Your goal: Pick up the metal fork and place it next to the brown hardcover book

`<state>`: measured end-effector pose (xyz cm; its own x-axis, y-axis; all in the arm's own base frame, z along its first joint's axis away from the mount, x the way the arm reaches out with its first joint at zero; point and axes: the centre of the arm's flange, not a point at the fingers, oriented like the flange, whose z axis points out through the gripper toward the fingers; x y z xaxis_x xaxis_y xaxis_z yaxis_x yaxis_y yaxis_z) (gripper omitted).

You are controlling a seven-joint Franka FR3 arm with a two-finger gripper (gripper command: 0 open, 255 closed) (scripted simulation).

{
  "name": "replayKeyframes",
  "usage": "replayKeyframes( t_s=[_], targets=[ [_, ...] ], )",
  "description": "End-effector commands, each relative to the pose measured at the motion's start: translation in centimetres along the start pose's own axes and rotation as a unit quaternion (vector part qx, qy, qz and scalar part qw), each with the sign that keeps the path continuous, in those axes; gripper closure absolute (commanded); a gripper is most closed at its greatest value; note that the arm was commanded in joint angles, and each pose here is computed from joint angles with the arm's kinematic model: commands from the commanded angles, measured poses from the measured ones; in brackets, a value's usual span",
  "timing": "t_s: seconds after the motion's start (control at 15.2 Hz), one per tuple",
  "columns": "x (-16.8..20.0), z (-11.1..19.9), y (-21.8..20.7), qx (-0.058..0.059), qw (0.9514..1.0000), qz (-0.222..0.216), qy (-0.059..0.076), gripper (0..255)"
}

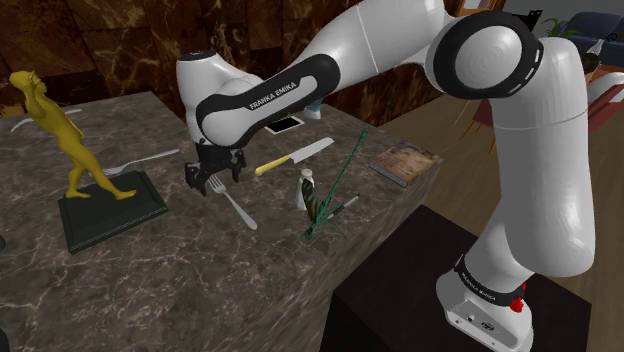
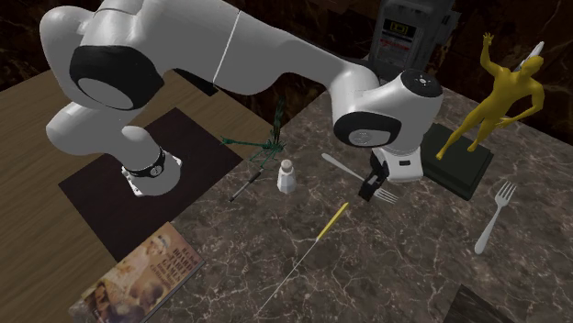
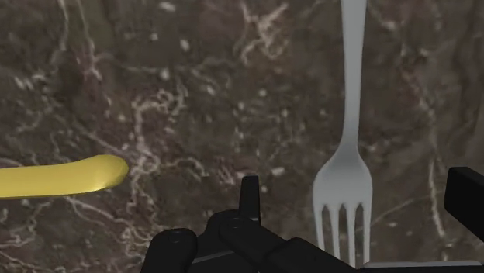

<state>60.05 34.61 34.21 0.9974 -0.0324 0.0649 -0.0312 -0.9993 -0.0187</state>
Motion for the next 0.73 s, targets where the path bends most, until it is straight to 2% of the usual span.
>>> replayKeyframes(
  t_s=[0.0,0.46,0.53,0.66],
  targets=[
    [-0.11,0.71,-0.02,0.000,1.0000,0.000,0.000,0],
    [-0.11,0.71,-0.02,0.000,1.0000,0.000,0.000,0],
    [-0.11,0.71,-0.02,0.000,1.0000,0.000,0.000,255],
    [-0.09,0.73,-0.02,0.000,1.0000,0.000,0.000,255]
  ],
)
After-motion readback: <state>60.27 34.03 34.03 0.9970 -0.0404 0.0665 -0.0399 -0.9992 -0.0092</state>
